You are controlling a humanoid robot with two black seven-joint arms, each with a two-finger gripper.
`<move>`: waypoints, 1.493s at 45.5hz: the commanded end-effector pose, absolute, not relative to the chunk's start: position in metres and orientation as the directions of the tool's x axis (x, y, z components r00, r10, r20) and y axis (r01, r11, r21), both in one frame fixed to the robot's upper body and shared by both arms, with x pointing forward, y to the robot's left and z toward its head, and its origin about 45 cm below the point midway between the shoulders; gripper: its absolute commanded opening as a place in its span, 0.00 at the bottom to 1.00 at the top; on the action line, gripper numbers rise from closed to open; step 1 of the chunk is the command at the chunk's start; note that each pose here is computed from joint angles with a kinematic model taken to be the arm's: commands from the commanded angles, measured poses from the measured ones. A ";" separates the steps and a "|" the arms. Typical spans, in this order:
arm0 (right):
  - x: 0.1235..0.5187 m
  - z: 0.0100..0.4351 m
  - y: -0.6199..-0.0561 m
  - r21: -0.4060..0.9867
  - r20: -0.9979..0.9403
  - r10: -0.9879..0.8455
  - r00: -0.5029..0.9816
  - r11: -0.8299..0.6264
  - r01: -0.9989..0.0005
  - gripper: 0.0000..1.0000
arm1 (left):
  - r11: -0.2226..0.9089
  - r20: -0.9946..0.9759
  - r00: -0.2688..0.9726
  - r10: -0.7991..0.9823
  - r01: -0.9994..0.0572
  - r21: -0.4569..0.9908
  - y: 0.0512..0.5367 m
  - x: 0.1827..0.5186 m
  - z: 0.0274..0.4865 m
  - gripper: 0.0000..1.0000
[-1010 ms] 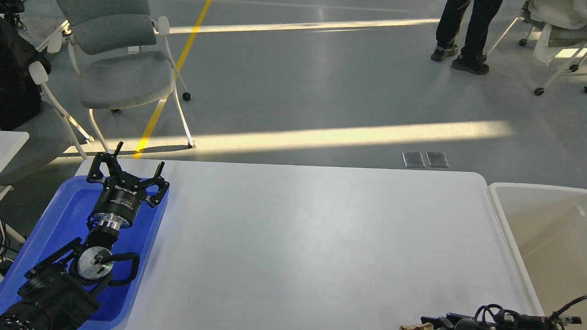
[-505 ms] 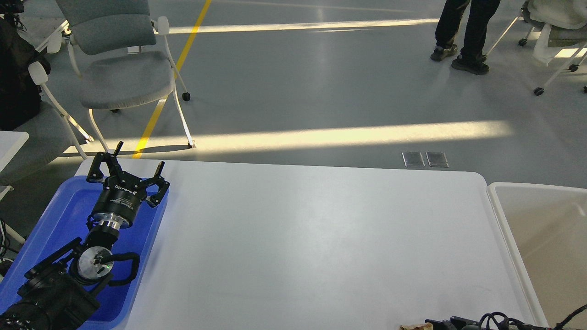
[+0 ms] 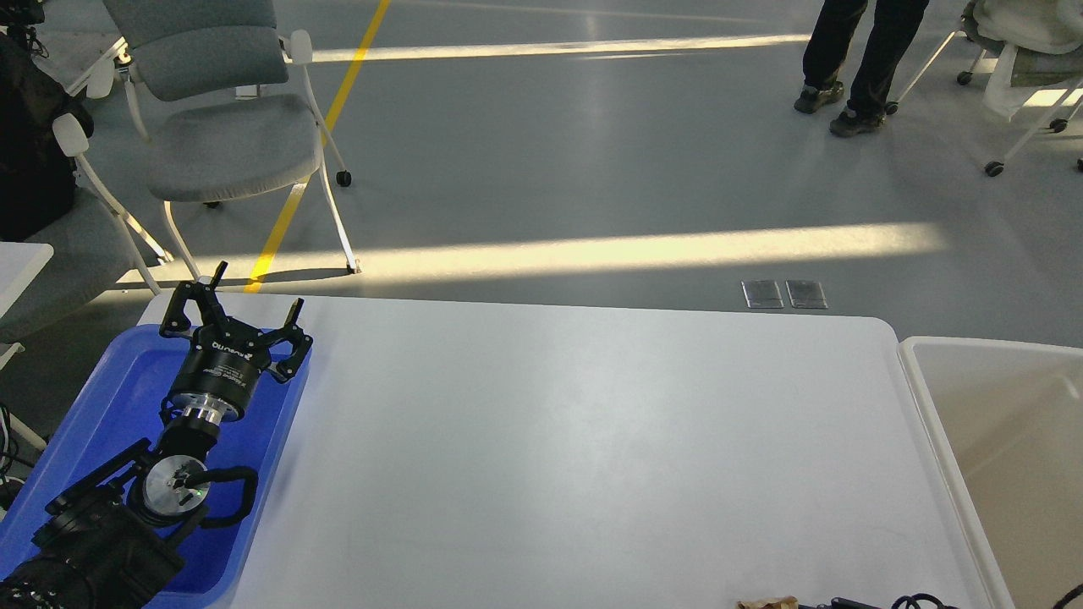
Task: Tidy desktop
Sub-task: 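Close the right gripper on the tan crumpled item, then lift the tan item with the right gripper and carry it over the white bin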
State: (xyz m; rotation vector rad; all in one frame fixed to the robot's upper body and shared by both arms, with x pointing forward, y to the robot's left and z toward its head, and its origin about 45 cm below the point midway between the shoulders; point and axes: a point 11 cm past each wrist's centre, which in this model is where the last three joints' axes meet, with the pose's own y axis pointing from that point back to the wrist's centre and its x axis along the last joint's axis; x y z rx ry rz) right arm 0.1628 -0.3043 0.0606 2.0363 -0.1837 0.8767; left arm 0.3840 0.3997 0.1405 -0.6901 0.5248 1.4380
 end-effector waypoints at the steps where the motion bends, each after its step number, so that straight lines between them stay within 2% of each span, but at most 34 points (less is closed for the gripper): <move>1: 0.162 0.056 -0.303 0.664 0.656 0.183 0.732 -0.601 -0.444 0.90 | 0.000 -0.701 0.079 0.709 -0.994 -0.112 0.400 0.384 0.140 1.00; 9: 0.154 0.050 -0.305 0.683 0.635 0.206 0.744 -0.599 -0.418 0.85 | 0.000 -0.701 0.079 0.709 -0.994 -0.112 0.400 0.384 0.140 1.00; 12: 0.154 0.050 -0.304 0.680 0.639 0.205 0.741 -0.600 -0.420 0.80 | 0.000 -0.701 0.079 0.709 -0.994 -0.112 0.400 0.384 0.140 1.00; 13: 0.154 0.049 -0.304 0.680 0.639 0.204 0.742 -0.600 -0.421 0.75 | 0.000 -0.701 0.079 0.709 -0.994 -0.112 0.400 0.384 0.140 1.00; 14: 0.155 0.049 -0.304 0.681 0.640 0.205 0.741 -0.599 -0.422 0.67 | 0.000 -0.701 0.079 0.709 -0.994 -0.112 0.400 0.384 0.140 1.00; 15: 0.155 0.048 -0.304 0.681 0.640 0.205 0.741 -0.598 -0.423 0.54 | 0.000 -0.701 0.079 0.709 -0.994 -0.112 0.400 0.384 0.140 1.00; 18: 0.156 0.046 -0.305 0.685 0.638 0.209 0.741 -0.593 -0.423 0.08 | 0.000 -0.701 0.079 0.709 -0.994 -0.112 0.400 0.384 0.140 1.00; 19: 0.157 0.046 -0.306 0.686 0.639 0.209 0.740 -0.590 -0.425 0.00 | 0.000 -0.701 0.079 0.709 -0.994 -0.112 0.400 0.384 0.140 1.00; 45: 0.164 0.057 -0.301 0.648 0.660 0.182 0.729 -0.630 -0.429 0.00 | 0.000 -0.701 0.079 0.709 -0.994 -0.112 0.400 0.384 0.140 1.00; 55: 0.189 0.105 -0.321 0.632 0.699 0.182 0.691 -0.610 -0.478 0.00 | 0.000 -0.701 0.079 0.709 -0.994 -0.112 0.400 0.384 0.140 1.00; 68: 0.227 0.158 -0.370 0.684 0.697 0.225 0.681 -0.495 -0.536 0.00 | 0.001 -0.701 0.082 0.709 -0.993 -0.115 0.399 0.385 0.142 1.00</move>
